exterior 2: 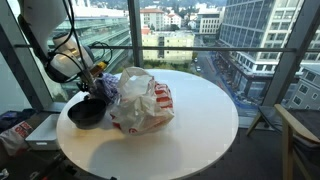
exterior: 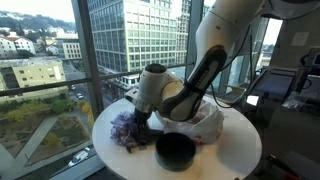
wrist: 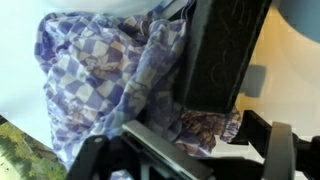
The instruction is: Remove the bowl, clothing, eraser and torch from the plastic bag.
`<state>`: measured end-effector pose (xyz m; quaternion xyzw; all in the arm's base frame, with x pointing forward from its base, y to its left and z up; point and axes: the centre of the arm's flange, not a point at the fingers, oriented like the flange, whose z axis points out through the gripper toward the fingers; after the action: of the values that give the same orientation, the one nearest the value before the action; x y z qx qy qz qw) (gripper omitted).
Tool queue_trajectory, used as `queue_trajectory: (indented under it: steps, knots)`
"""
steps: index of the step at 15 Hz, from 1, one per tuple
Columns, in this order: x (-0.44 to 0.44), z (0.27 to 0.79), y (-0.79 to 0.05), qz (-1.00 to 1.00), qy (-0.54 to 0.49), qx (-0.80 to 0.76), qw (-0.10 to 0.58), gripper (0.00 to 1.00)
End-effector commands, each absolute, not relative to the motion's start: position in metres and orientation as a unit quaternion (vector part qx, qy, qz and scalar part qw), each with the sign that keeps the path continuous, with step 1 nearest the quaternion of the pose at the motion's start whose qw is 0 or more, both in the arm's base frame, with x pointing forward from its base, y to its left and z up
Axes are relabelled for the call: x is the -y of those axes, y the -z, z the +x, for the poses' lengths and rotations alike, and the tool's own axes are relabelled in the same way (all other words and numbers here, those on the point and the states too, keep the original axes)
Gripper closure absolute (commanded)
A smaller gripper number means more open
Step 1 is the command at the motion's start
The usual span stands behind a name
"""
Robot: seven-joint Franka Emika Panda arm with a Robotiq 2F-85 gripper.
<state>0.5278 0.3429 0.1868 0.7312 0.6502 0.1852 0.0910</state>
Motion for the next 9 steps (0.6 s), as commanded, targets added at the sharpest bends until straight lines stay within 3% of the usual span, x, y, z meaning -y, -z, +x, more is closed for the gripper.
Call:
queue_trajectory:
  steps: [1,9]
  knots:
    - [-0.331,0.522,-0.229,0.722,-0.207,-0.655,0.081,0.00]
    - [-0.218,0.557,-0.313,0.855,-0.217,-0.469,0.041,0.00]
